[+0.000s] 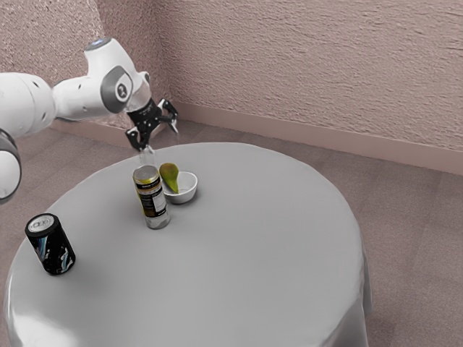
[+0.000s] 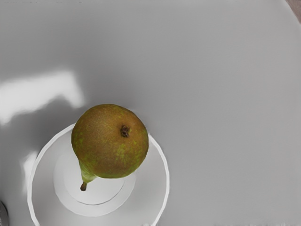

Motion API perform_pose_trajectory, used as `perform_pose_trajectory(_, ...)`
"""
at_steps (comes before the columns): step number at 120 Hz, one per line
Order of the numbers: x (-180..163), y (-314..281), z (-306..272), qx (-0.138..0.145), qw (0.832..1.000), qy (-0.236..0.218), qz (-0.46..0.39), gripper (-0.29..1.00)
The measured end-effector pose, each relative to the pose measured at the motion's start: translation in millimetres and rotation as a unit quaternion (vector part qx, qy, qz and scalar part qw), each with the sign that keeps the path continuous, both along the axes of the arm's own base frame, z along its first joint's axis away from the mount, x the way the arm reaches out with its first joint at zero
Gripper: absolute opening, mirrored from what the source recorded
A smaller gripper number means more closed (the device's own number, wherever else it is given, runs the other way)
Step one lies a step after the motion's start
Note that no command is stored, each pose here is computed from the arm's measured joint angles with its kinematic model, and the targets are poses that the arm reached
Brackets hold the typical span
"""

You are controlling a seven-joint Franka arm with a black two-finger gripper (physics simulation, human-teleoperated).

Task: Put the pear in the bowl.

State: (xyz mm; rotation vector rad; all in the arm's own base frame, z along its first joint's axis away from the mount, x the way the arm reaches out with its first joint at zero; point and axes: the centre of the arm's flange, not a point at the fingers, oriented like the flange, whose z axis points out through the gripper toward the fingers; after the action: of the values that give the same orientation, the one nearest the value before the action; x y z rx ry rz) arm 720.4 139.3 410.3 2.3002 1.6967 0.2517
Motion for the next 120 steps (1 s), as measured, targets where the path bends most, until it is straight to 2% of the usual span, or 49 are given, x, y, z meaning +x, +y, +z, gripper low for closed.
perform_pose_trajectory(22,-10.2,-5.5,53.3,0.018,1.0,-0.01,-0.014,0.7)
perform_pose_trajectory(38,-47.1,-20.8,134.5,0.037,0.999,-0.017,-0.031,0.7)
perform_pose_trajectory(49,-79.8,-25.7,180.0,0.045,0.998,-0.003,-0.05,0.7)
perform_pose_trajectory(64,-108.3,-29.4,191.8,0.059,0.992,0.036,-0.101,0.7)
perform_pose_trajectory(82,-143.1,-37.3,194.4,0.1,0.974,0.077,-0.186,0.7)
perform_pose_trajectory(97,-168.8,-52.7,192.2,0.12,0.954,0.098,-0.257,0.7)
perform_pose_trajectory(120,-174.4,-76.6,189.5,0.138,0.921,0.105,-0.348,0.7)
